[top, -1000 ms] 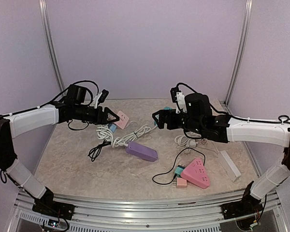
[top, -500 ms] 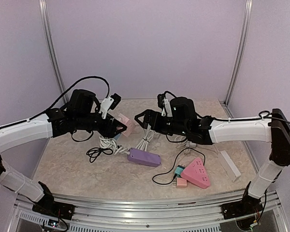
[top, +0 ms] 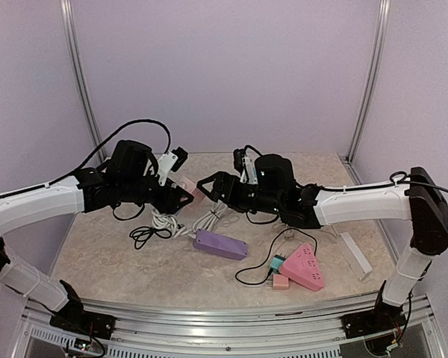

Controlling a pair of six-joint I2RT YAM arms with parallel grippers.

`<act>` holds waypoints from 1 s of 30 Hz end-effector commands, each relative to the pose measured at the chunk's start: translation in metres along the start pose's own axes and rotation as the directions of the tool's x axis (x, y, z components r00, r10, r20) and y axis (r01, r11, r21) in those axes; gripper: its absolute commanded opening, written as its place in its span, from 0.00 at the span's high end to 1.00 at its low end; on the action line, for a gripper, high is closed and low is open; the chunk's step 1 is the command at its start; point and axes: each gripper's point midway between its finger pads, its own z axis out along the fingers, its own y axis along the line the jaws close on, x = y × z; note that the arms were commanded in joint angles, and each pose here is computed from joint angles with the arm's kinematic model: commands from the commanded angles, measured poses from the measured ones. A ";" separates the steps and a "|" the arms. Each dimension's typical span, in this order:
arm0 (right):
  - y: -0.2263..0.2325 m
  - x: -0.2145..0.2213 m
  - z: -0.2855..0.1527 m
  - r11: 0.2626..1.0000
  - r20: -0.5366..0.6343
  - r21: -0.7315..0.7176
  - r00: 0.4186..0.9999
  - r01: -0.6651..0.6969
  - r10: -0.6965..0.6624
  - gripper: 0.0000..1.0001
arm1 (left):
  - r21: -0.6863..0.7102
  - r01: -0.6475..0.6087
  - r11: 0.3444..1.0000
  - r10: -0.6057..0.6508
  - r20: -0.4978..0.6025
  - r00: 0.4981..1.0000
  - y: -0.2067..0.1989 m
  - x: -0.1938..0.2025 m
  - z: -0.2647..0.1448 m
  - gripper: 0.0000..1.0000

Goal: Pull the plug off the socket
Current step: Remove the plug from the socket.

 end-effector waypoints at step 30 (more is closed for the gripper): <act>-0.004 0.010 0.036 0.985 -0.041 -0.100 0.990 -0.137 0.134 0.53 | 0.113 -0.096 0.989 0.070 0.213 0.974 -0.033 -0.047 -0.021 1.00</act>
